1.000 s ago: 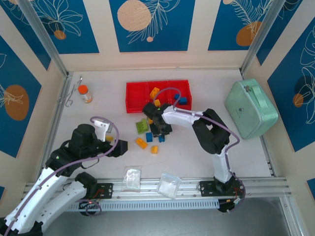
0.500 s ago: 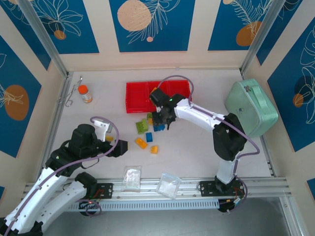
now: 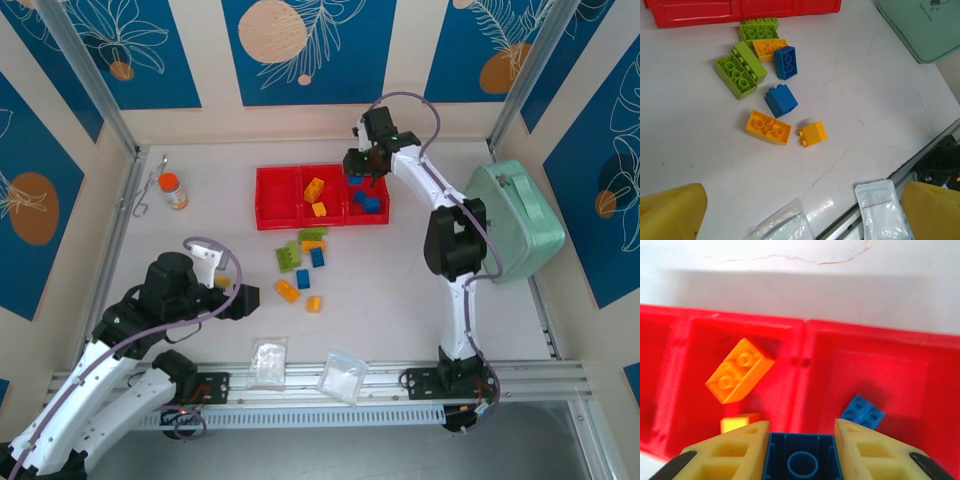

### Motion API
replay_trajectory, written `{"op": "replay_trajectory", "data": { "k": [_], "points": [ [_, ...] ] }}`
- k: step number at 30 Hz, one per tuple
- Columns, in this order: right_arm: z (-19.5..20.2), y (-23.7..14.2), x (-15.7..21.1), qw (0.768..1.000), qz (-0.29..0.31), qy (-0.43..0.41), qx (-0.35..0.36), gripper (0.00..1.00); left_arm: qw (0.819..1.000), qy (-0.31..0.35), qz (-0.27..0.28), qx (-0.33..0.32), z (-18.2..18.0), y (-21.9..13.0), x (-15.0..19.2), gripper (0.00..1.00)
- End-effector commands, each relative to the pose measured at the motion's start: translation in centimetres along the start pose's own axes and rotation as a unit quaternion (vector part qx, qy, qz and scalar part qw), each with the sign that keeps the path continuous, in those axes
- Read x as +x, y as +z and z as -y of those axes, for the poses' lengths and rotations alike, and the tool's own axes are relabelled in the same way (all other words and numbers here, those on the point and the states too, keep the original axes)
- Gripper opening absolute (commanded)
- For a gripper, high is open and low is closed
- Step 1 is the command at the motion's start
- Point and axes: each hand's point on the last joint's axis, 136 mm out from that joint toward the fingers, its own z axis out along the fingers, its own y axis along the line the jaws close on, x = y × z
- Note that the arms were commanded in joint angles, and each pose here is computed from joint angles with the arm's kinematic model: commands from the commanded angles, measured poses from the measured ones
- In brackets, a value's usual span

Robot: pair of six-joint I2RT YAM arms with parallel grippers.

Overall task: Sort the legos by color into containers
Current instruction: Place the lego in the container, then pick up the lego from the center of the table.

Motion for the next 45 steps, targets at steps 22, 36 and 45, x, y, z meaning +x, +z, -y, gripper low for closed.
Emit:
{"op": "replay_trajectory", "data": {
  "k": [22,36,45],
  "points": [
    [0.4,0.5,-0.4,0.999,-0.02,0.017,-0.046,0.68,1.0,0.004,-0.014,-0.005,-0.2,0.7,0.3,0.99],
    [-2.8,-5.6,7.0,0.995,-0.044,0.085,-0.019,0.99,1.0,0.002,-0.022,-0.006,-0.3,1.0,0.5,0.99],
    [-8.8,-3.5,14.4,0.996,-0.072,0.047,-0.017,0.97,1.0,0.002,-0.021,-0.007,-0.3,0.9,0.4,0.99]
  ]
}}
